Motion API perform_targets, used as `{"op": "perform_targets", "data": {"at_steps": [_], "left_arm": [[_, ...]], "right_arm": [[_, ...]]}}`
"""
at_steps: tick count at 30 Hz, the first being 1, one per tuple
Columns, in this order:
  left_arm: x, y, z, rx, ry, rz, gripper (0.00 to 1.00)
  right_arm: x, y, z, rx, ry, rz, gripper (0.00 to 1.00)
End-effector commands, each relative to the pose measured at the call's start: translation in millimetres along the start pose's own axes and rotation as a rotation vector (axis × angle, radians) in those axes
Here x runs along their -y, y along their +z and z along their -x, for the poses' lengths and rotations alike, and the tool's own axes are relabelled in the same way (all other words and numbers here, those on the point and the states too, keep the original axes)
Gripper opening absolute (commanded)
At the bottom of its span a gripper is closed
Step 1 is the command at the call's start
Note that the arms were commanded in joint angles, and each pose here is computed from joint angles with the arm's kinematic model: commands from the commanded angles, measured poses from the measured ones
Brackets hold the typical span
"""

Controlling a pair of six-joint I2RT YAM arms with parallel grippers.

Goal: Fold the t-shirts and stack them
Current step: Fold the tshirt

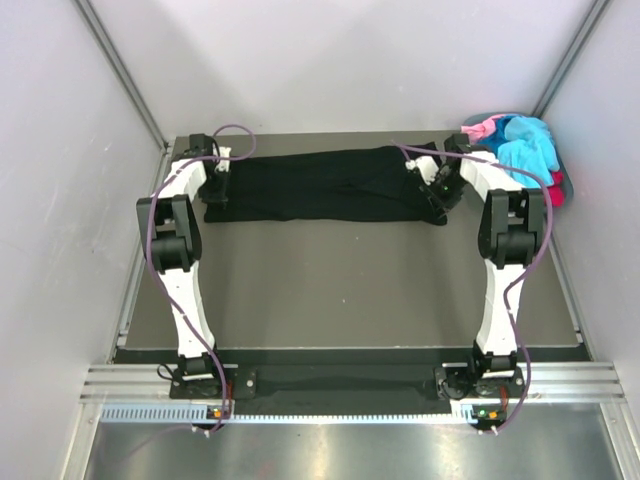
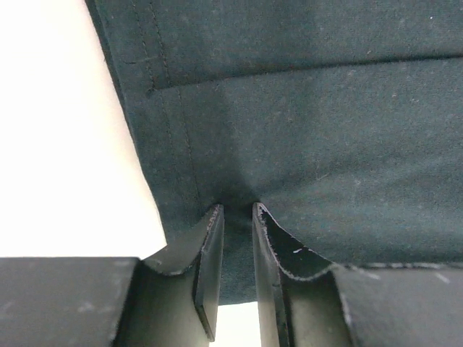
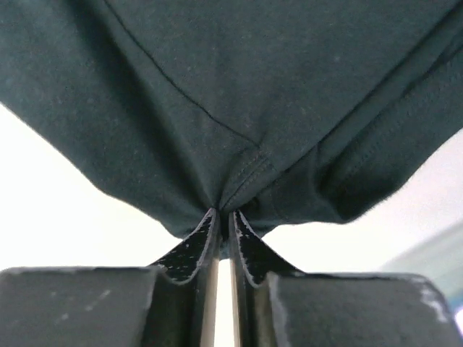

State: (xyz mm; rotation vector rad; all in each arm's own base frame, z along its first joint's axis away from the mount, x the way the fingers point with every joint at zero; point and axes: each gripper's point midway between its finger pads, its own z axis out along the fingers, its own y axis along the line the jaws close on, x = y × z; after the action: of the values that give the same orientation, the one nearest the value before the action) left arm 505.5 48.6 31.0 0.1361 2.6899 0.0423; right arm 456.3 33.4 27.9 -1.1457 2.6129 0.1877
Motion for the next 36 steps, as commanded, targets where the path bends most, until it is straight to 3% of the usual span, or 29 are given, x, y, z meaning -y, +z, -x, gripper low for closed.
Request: {"op": "perform_targets", "data": {"at_steps": [1,3,10,18,21,23,26,32,36], "left_arm": [[-10,4,6,0.012,0.024,0.028,0.27],[-12,3,6,0.011,0.033,0.03,0.27],[-40,-9,15,0.042,0.054,0.083,0.25],[-46,-27,16,0.059,0.054,0.083,0.24],[-45,-36,15,0.067,0.054,0.084,0.24],[-38,-40,20,0.085,0.048,0.048,0.23],[-35,-55,32,0.127,0.05,0.045,0.23],[-14,-83,56,0.2,0.087,0.034,0.24],[17,-76,51,0.172,0.173,-0.017,0.21]], "right_arm": [[-22,3,-13,-0.015,0.034,0.153,0.06],[-18,0,-19,-0.027,0.033,0.136,0.0],[14,-31,-26,-0.017,-0.006,-0.002,0.0],[22,-45,-26,-0.012,-0.023,-0.057,0.02],[23,-46,-22,0.005,-0.022,-0.066,0.06],[24,-48,-17,0.022,-0.027,-0.066,0.19],[26,-61,-6,0.062,-0.045,-0.089,0.25],[33,-109,33,0.192,-0.115,-0.188,0.32],[0,-98,65,0.231,-0.233,-0.111,0.32]]}}
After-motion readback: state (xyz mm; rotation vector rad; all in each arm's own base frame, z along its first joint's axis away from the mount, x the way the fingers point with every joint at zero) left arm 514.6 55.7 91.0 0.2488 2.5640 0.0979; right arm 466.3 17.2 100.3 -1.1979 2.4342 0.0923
